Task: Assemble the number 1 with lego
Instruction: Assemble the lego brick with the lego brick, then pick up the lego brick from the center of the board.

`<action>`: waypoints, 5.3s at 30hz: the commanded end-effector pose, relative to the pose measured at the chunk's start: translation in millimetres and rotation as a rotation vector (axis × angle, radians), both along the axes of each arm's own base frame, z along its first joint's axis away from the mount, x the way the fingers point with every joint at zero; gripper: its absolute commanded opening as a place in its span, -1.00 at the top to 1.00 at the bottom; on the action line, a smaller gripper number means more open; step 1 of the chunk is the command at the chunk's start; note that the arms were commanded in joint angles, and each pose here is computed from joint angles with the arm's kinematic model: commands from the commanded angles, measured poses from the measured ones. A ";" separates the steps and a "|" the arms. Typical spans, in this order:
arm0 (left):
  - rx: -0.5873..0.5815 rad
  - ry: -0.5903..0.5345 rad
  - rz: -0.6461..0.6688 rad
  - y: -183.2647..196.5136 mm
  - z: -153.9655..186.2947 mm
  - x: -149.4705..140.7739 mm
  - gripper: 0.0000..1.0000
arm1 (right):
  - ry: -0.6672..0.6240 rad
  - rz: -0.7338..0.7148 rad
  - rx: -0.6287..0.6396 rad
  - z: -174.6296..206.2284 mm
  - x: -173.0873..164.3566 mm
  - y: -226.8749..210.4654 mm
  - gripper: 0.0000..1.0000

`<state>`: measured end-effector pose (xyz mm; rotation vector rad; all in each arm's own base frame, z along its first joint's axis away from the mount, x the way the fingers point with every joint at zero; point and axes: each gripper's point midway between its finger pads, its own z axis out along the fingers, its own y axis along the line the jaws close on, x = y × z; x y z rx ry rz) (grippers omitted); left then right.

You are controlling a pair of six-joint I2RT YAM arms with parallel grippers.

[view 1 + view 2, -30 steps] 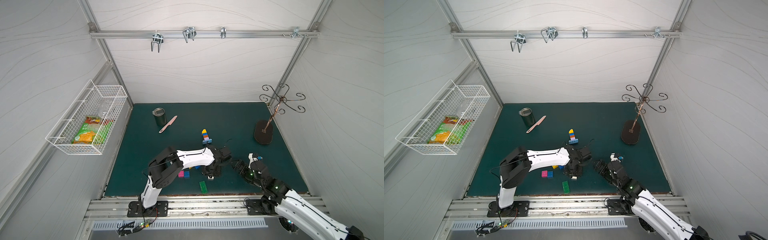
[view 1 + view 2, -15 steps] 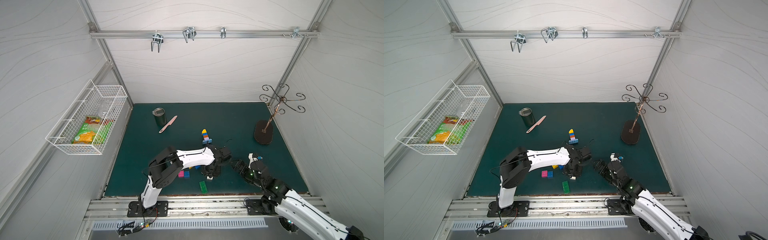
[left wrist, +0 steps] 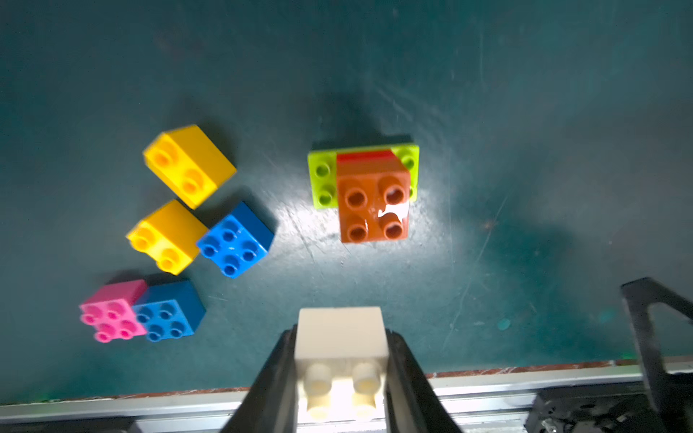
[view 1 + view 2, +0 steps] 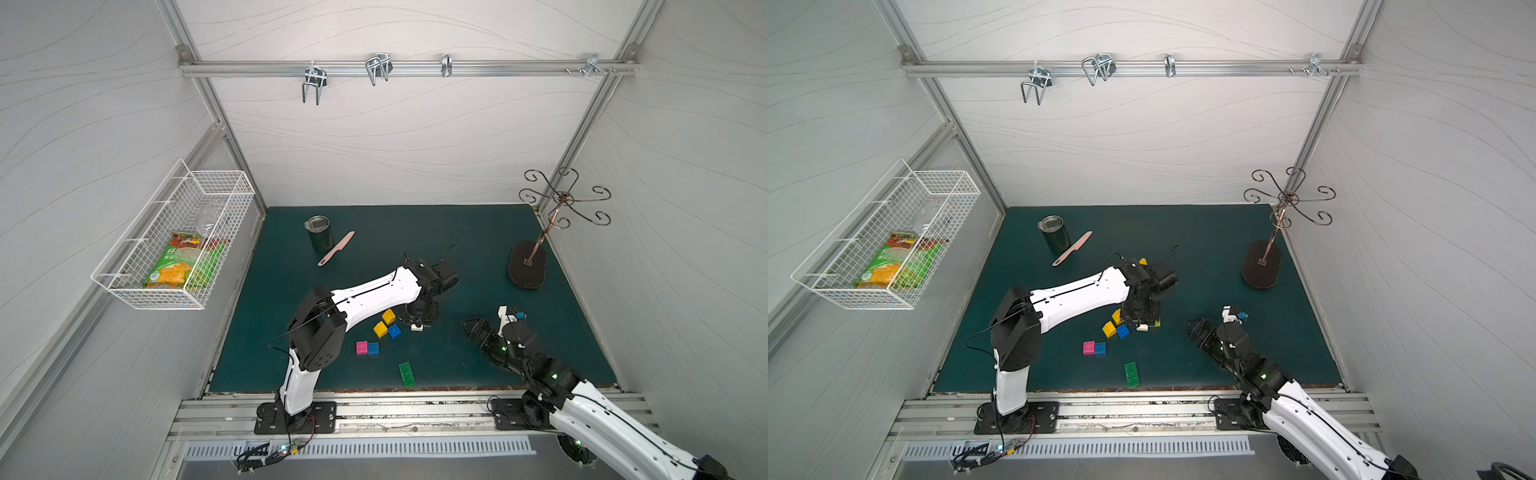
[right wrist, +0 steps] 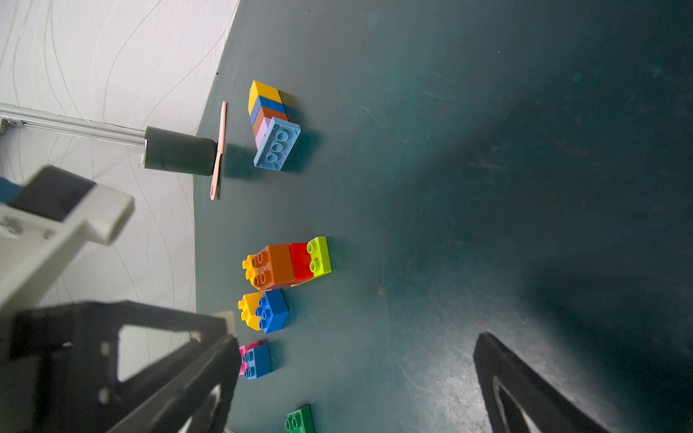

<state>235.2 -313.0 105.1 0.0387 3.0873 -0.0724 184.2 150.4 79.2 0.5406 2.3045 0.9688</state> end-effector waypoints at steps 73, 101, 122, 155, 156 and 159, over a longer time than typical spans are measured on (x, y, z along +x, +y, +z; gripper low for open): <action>0.022 0.043 0.018 -17.3 -84.2 22.7 0.79 | 0.007 -0.012 0.005 -8.0 7.8 -2.9 -0.98; -0.048 -0.073 -0.031 -42.4 -1.6 42.2 -0.24 | -0.019 0.002 -0.002 -4.3 7.6 -3.7 -0.98; 0.018 -0.149 0.246 53.1 11.8 45.5 -0.48 | -0.011 0.011 0.004 -4.4 6.3 -1.8 -0.98; -0.006 -0.070 0.317 62.8 -72.4 56.2 -0.45 | 0.006 0.037 -0.006 -12.1 13.4 8.1 -0.98; -0.006 -0.069 0.315 62.9 -72.8 56.0 -0.45 | 0.008 0.040 -0.006 -12.4 13.6 8.7 -0.98; 0.000 -0.062 0.310 63.4 -76.1 54.8 -0.46 | 0.013 0.044 -0.009 -13.2 14.1 10.0 -0.98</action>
